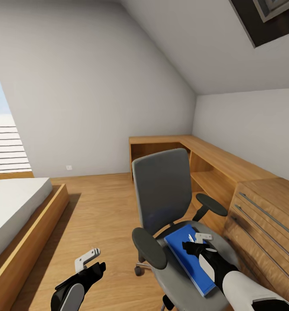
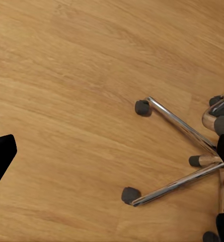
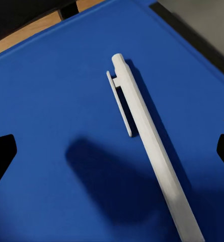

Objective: In the bedroom, organize the workspace by keeping the computer under the desk, ensuring the monitor is on the desk, placing the keyboard on the desk next to the monitor, placing the mouse on the desk next to the keyboard, moving the folder from the swivel chair onto the desk next to the mouse, stacking the notebook on top of the folder with the pen on top of the notebook, and positioning the swivel chair next to the desk.

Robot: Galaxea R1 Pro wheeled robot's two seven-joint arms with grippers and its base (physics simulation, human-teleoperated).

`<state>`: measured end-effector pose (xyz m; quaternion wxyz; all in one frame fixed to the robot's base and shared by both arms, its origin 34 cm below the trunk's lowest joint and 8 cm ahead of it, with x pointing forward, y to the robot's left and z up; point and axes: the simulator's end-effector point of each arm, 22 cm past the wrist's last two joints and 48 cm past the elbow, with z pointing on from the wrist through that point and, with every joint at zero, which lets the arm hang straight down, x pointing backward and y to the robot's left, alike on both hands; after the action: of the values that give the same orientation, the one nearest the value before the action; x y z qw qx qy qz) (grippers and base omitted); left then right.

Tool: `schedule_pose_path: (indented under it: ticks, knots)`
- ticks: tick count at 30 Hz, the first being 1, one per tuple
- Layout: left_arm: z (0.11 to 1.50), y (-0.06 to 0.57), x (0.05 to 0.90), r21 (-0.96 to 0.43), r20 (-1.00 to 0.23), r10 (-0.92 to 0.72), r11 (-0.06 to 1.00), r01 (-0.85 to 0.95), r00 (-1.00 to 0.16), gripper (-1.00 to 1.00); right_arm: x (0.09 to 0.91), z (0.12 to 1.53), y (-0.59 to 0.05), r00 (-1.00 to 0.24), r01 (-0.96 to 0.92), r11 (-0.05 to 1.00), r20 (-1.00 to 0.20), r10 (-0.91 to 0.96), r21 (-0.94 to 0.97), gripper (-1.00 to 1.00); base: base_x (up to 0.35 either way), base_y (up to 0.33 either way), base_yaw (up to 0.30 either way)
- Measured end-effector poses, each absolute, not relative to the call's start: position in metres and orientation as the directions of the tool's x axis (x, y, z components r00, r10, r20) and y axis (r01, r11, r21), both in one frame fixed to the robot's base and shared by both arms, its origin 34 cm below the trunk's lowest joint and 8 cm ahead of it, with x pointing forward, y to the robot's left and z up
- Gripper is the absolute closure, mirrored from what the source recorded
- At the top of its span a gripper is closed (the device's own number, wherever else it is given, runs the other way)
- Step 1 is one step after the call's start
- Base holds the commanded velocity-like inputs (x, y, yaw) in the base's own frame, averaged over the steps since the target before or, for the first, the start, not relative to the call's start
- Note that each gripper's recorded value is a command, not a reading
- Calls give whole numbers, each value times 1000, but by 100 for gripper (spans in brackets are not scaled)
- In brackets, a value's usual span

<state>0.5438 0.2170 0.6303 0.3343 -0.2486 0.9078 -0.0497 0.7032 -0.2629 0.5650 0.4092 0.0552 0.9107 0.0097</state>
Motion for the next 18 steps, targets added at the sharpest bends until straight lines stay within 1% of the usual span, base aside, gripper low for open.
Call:
schedule_pose_path:
  ticks: [18]
  knots:
    - [630,217,544,-257,-582,-484,872,-417,-653,-100,703,565,-263,-660,93,994,-743,110,64,-100,0,0,0]
